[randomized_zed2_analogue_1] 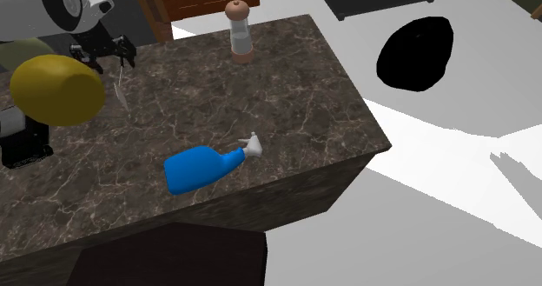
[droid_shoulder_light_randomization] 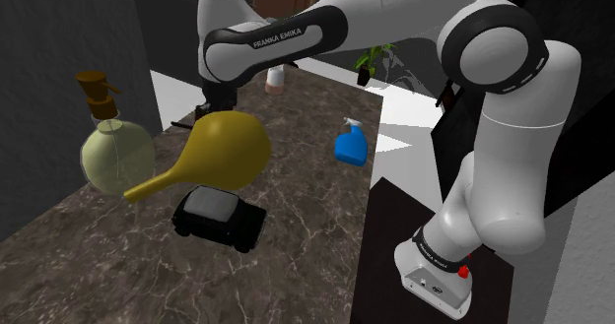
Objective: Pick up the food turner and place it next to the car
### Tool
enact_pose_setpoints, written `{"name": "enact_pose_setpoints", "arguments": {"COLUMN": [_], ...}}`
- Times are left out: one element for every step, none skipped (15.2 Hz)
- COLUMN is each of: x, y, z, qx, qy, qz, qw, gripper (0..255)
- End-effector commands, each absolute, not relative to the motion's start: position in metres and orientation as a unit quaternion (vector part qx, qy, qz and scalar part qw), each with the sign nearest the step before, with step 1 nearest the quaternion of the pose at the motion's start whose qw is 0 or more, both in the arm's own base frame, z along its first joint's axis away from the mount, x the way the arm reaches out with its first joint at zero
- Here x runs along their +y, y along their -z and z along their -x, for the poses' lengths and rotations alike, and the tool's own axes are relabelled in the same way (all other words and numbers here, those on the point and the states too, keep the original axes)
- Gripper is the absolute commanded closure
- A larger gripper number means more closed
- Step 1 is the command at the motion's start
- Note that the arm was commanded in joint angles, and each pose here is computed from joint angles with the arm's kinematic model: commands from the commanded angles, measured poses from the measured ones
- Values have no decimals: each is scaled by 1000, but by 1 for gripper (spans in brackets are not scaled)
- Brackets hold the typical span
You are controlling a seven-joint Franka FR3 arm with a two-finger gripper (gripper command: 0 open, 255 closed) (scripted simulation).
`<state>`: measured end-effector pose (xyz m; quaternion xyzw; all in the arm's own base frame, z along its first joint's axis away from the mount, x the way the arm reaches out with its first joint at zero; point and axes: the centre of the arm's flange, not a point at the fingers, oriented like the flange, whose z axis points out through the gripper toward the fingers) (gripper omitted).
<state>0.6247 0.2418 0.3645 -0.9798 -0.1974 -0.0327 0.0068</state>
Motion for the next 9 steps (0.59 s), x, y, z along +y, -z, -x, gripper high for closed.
{"name": "enact_pose_setpoints", "arguments": {"x": [241,241,241,241,241,241,241,241,241], "y": [-390,-400,-400,-400,-400,-400,-400,-400,-400], "z": [-623,-622,-622,-622,-622,-622,-622,-622,-622], "qx": [-197,-197,-197,-197,-197,-197,-197,-197,-197], "qy": [33,33,33,33,33,33,33,33,33], "qz": [980,980,980,980,980,980,980,980,980], "qw": [7,7,7,7,7,7,7,7,7], "gripper": [0,0,0,0,0,0,0,0,0]}}
